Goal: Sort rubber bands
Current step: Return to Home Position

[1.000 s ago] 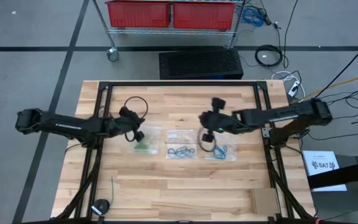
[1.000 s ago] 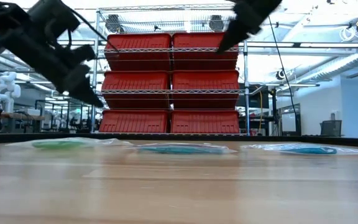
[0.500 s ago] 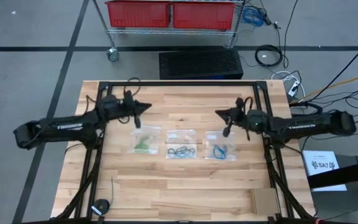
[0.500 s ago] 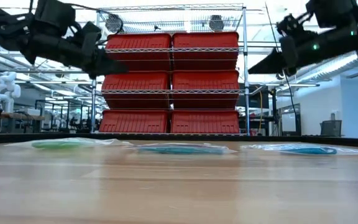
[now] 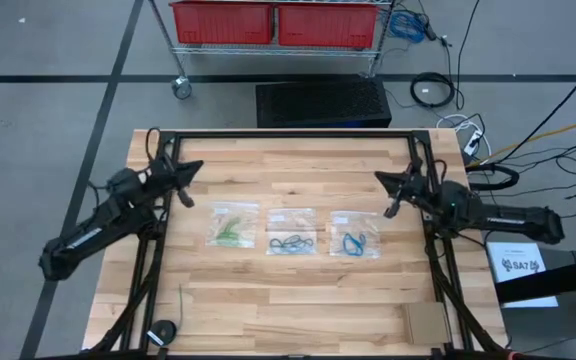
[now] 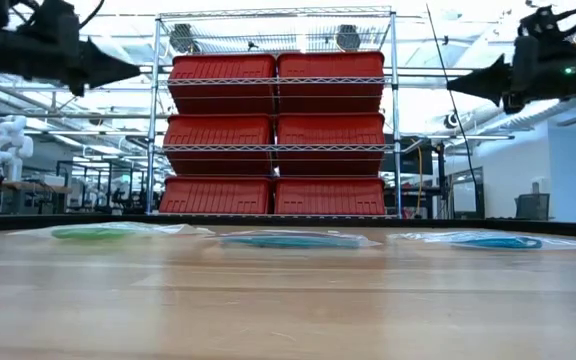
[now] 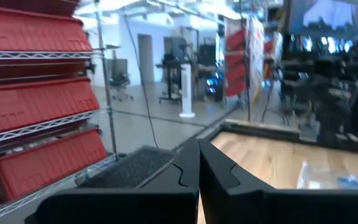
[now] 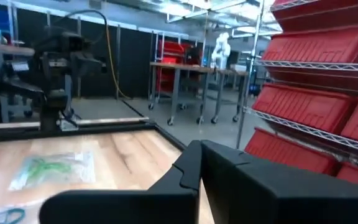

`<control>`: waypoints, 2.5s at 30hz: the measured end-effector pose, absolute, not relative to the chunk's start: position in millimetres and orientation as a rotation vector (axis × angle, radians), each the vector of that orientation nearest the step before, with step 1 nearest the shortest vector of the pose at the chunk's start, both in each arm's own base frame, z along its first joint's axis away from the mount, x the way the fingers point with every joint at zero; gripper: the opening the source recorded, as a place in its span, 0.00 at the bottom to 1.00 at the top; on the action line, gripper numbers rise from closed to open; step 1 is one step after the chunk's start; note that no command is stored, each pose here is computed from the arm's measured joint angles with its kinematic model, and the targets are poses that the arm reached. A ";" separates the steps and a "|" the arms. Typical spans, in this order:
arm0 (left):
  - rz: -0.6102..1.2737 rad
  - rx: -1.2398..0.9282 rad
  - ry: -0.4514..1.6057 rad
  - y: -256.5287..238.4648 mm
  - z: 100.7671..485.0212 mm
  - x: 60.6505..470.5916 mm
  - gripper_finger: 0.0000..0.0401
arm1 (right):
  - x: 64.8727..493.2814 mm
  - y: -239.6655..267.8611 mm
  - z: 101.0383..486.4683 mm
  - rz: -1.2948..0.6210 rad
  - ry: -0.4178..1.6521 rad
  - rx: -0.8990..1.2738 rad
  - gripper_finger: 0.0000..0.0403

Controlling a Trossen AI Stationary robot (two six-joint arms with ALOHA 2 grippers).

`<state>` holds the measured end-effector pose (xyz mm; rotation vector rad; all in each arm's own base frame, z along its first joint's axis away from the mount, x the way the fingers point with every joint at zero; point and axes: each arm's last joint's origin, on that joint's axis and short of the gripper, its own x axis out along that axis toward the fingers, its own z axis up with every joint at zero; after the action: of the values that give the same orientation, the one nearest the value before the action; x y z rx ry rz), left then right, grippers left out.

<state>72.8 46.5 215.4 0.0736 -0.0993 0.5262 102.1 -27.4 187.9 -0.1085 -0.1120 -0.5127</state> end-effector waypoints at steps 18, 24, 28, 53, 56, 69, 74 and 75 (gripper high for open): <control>0.574 -0.001 0.021 53.9 164.5 83.4 0.00 | 102.7 -34.0 156.4 -0.551 0.138 0.016 0.00; 0.547 -0.080 0.166 57.3 151.2 91.5 0.00 | 107.1 -34.5 148.9 -0.544 0.222 0.030 0.00; 0.460 -0.114 0.230 55.7 144.9 96.4 0.02 | 108.3 -34.8 146.4 -0.544 0.246 0.039 0.00; 0.530 0.081 0.028 49.7 165.6 85.0 0.03 | 96.9 -26.4 168.2 -0.472 0.029 -0.096 0.00; 0.530 0.087 0.032 49.7 165.4 85.0 0.03 | 97.0 -26.4 168.0 -0.469 0.024 -0.065 0.00; 0.534 0.084 0.024 49.8 166.1 85.0 0.03 | 97.0 -26.4 168.1 -0.469 0.025 -0.070 0.00; 0.534 0.084 0.024 49.8 166.0 85.0 0.03 | 97.0 -26.4 168.1 -0.469 0.025 -0.070 0.00; 0.534 0.084 0.024 49.8 166.0 85.0 0.03 | 97.0 -26.4 168.1 -0.469 0.025 -0.070 0.00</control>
<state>85.0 49.8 166.0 0.0840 0.0243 0.5341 97.0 -26.4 168.1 -0.0703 0.0250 -0.4691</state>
